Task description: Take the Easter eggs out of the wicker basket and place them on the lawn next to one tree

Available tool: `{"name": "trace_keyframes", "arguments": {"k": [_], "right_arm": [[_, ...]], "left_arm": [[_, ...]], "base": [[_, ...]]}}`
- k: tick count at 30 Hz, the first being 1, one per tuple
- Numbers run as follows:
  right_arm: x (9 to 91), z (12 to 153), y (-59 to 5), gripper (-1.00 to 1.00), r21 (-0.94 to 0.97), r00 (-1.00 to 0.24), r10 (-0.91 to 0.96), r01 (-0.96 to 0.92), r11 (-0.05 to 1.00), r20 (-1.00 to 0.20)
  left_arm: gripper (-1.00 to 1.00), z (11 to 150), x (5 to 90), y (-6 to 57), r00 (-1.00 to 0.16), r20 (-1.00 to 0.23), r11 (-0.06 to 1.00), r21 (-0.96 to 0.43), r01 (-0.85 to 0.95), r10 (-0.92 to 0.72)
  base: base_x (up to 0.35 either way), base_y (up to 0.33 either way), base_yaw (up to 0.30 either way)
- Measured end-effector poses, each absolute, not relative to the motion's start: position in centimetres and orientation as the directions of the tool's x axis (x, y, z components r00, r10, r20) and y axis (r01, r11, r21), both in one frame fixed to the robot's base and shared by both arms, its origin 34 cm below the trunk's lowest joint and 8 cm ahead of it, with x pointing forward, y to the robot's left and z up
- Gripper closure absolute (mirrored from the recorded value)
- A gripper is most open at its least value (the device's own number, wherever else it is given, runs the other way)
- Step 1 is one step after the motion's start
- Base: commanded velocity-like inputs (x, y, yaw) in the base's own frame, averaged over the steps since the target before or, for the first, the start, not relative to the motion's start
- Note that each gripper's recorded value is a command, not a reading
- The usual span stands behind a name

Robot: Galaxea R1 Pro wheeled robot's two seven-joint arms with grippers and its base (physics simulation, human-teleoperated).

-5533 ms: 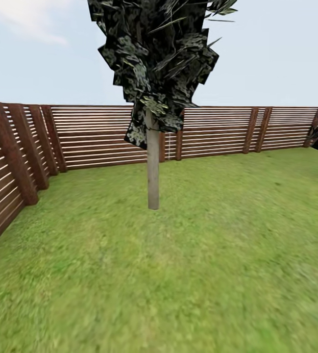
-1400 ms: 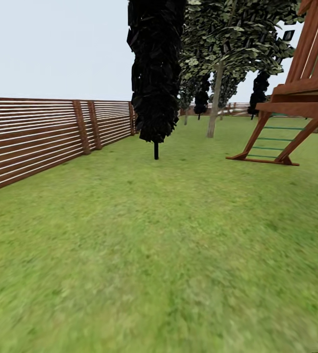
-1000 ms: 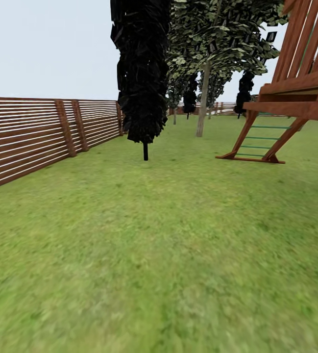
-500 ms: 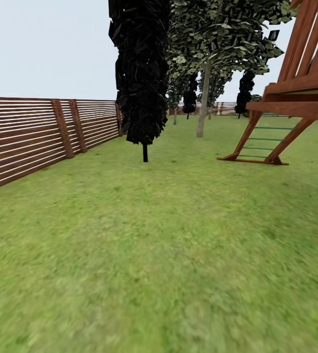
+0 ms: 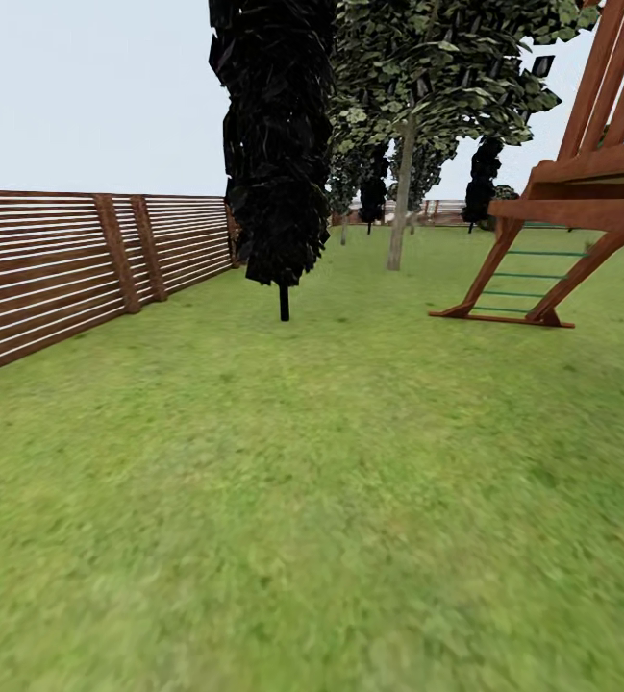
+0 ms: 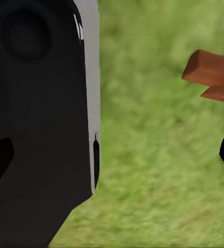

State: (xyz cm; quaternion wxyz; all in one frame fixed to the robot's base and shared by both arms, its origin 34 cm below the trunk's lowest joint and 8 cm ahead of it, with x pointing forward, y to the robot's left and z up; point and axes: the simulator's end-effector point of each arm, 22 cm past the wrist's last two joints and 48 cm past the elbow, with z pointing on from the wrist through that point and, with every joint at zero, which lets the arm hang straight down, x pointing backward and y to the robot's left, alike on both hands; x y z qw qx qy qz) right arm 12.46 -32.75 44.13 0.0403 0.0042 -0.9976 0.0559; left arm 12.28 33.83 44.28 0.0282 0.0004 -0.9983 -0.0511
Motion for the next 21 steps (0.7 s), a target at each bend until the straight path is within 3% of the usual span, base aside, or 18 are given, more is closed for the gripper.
{"name": "trace_keyframes", "arguments": {"k": [21], "right_arm": [[12.41,44.12,-32.62,-1.0,-0.11,-0.997,-0.005,-0.014,0.994,0.082]], "left_arm": [[-1.0,44.27,12.25,33.72,-0.998,0.058,0.995,0.1,0.003,-0.002]], "base": [[0.333,0.0,0.0]]}}
